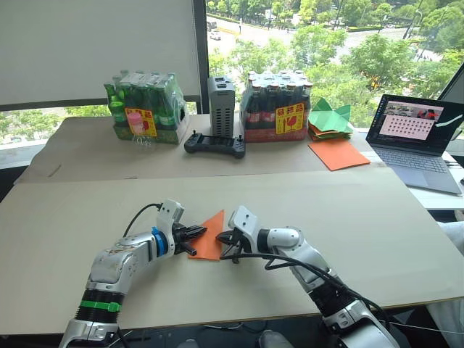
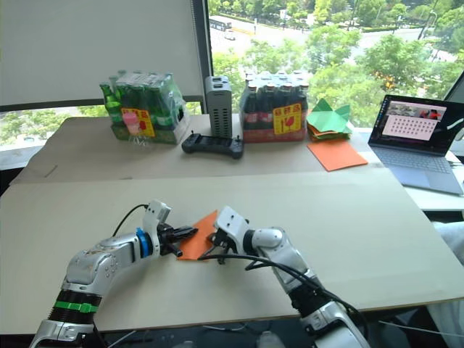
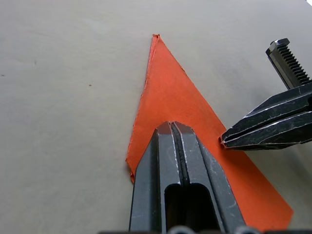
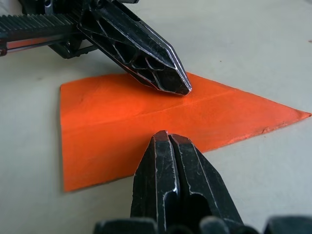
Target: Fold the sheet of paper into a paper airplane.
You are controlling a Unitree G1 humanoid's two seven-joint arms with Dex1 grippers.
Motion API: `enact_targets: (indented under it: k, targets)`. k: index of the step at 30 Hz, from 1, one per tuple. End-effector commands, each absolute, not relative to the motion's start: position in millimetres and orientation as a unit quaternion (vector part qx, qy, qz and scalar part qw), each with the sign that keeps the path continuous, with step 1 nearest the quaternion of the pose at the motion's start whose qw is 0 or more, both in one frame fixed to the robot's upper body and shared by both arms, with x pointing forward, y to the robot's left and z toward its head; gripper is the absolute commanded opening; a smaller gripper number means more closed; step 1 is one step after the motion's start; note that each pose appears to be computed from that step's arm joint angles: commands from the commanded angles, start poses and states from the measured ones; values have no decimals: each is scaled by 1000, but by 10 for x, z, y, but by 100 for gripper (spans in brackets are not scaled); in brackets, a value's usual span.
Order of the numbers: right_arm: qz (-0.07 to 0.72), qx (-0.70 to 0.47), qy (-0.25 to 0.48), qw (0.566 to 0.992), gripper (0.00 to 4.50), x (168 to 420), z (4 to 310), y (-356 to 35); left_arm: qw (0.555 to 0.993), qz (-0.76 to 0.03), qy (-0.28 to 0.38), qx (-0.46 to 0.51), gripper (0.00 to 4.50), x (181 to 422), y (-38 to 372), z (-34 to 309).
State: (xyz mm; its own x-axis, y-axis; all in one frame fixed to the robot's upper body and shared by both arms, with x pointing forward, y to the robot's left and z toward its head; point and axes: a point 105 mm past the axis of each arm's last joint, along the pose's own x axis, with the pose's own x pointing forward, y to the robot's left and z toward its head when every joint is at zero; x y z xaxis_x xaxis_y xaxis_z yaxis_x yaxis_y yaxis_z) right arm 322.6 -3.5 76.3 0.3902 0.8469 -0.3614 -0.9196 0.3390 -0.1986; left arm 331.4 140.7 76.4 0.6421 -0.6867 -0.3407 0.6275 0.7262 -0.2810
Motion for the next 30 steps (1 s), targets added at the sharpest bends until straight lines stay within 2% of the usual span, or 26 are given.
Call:
enact_targets:
  k: [1, 7, 12, 26, 30]
  targets:
    - [569, -186, 136, 789, 0, 3079, 596, 4, 900, -351, 250, -70, 2, 3280, 1433, 596]
    - [597, -182, 154, 766, 0, 2938, 561, -2, 900, -350, 250, -70, 2, 3286, 1439, 600]
    - [601, -184, 157, 762, 0, 2917, 559, -15, 901, -349, 249, -70, 2, 3291, 1446, 608]
    - [597, -176, 147, 769, 0, 2984, 661, -26, 903, -345, 245, -72, 2, 3330, 1485, 659]
    - [588, -161, 129, 782, 0, 3044, 772, -21, 903, -345, 244, -72, 2, 3332, 1483, 658]
